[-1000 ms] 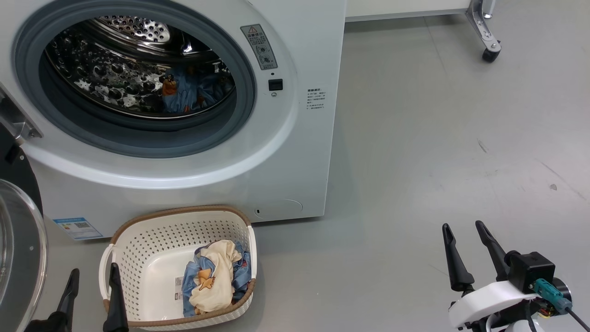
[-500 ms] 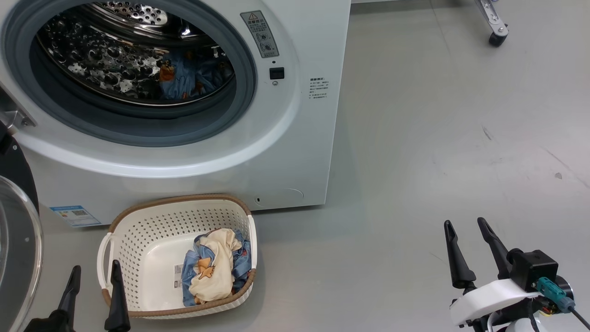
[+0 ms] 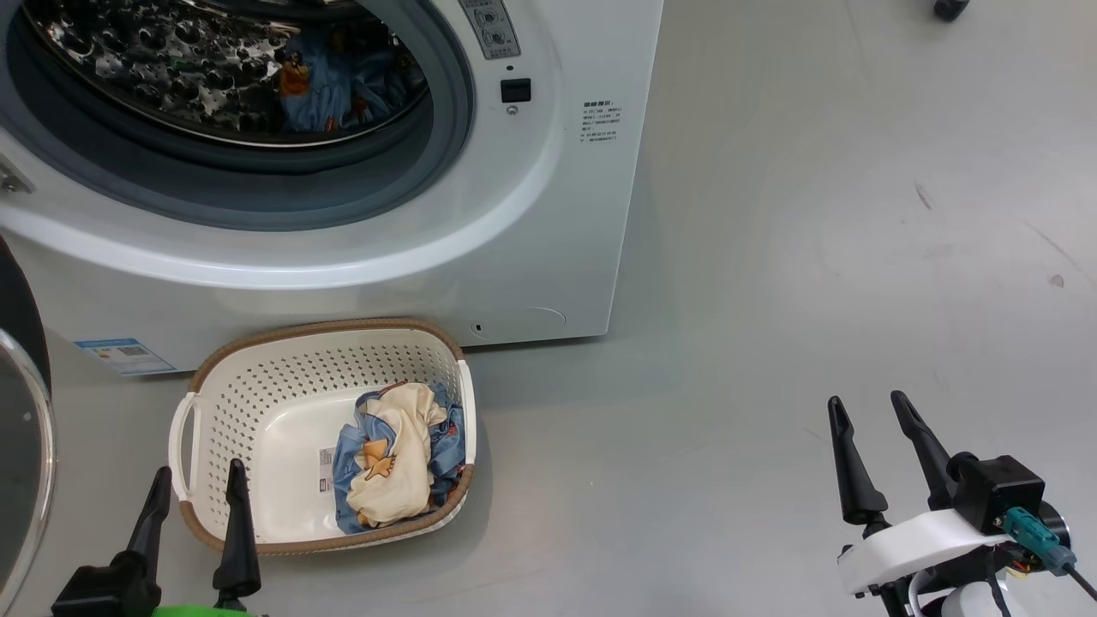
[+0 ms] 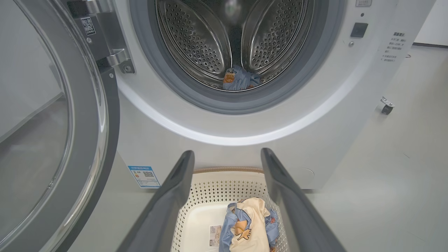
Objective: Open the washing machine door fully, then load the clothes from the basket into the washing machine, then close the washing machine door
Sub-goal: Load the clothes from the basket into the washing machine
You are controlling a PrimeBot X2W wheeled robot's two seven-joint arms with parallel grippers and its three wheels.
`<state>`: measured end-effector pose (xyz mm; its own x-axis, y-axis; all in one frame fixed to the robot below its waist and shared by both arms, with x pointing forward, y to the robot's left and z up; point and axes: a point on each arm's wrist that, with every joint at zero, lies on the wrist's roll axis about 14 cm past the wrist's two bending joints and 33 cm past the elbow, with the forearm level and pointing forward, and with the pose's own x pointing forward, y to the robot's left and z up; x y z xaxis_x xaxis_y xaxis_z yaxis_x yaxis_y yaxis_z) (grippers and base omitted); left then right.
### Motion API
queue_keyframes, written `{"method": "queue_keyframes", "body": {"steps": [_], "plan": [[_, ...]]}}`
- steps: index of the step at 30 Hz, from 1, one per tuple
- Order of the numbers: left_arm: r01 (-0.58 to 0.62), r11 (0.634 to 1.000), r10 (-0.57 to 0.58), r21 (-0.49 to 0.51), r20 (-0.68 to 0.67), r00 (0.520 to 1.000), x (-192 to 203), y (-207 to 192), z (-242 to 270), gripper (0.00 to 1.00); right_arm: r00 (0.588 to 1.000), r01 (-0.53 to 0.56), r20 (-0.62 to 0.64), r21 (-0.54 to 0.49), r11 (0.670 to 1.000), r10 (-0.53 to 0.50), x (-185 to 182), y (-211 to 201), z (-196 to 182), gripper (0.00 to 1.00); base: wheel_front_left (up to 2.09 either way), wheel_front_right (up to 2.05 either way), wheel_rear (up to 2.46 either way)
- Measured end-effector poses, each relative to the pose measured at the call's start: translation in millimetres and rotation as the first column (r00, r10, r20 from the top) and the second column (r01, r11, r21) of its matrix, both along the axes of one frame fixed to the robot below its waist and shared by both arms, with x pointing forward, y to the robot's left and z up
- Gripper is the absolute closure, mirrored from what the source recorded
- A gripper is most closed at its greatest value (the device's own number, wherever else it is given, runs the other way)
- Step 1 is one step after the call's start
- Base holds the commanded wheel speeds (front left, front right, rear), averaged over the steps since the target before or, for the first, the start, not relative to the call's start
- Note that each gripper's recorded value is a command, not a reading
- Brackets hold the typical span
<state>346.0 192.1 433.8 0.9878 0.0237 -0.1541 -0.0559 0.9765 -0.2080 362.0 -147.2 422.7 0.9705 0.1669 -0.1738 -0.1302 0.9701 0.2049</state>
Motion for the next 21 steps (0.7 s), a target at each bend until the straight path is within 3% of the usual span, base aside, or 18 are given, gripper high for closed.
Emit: {"method": "queue_keyframes", "body": {"steps": [21], "plan": [[0.058,0.998,-0.059,-0.033,-0.046,0.997,63,-21,-36,0.0,0.995,-0.011,-0.103,0.006,1.0,0.011,32,3,-46,0.0,0.0,0.0,0.0]]}}
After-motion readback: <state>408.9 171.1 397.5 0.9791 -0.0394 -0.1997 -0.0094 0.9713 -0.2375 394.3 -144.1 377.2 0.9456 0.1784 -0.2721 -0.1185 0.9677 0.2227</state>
